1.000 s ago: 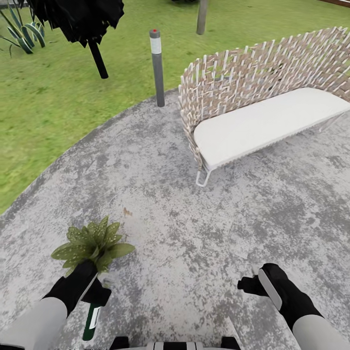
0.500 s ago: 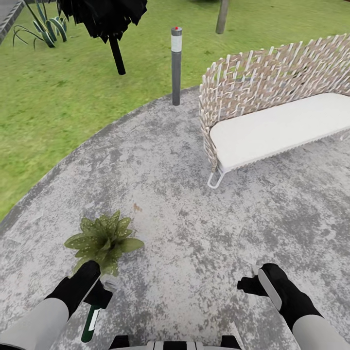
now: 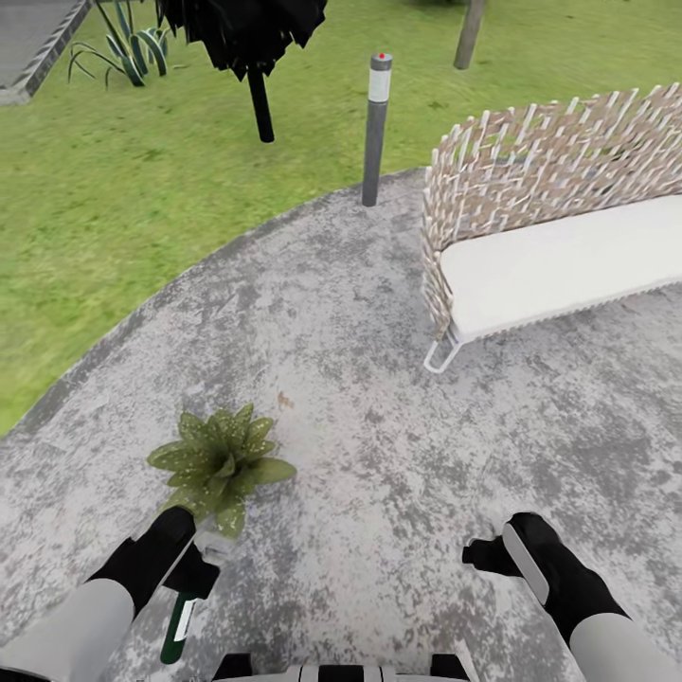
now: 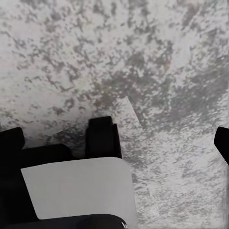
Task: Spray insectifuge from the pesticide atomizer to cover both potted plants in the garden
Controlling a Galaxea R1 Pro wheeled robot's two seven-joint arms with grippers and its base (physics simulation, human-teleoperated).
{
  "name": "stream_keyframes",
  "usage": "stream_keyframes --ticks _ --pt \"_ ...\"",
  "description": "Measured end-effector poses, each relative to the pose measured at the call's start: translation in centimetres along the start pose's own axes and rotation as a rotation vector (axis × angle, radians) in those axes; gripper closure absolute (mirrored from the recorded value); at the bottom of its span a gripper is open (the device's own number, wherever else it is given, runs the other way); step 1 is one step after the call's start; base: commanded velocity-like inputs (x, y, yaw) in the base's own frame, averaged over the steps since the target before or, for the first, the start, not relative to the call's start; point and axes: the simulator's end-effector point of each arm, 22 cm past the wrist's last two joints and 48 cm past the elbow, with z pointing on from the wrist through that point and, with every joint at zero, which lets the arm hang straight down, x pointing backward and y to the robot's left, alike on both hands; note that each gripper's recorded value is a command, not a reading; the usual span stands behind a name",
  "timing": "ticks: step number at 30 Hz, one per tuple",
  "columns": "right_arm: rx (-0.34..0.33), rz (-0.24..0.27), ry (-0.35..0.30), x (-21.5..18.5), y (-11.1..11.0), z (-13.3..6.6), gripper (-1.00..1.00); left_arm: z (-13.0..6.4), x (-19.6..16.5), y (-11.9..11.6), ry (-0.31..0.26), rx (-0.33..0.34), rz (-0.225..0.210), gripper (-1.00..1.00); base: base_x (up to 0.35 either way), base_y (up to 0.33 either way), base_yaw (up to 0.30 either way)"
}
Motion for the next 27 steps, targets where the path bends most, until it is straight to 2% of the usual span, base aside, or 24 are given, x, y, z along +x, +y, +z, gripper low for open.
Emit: stream_keyframes --ticks 7,14,23,27 --pt "-0.001 -0.002 0.0 0.03 0.11 0.01 -1.0 -0.06 -0.08 0.07 -0.001 -0.002 0.001 1.0 0.0 -0.019 0.262" --pt "-0.001 -0.001 0.0 0.03 0.08 -0.02 -1.0 -0.16 -0.25 0.04 -0.004 -0.003 0.004 1.0 0.144 -0.229 0.244" --pt "0.0 0.0 0.0 0.02 0.01 -0.02 -1.0 -0.17 -0.32 -0.06 -0.005 -0.002 0.004 1.0 0.211 -0.274 0.032" --pt "0.0 0.0 0.0 0.0 -0.02 -0.02 -1.0 -0.12 -0.25 -0.09 -0.004 -0.001 0.004 1.0 0.076 -0.276 0.165"
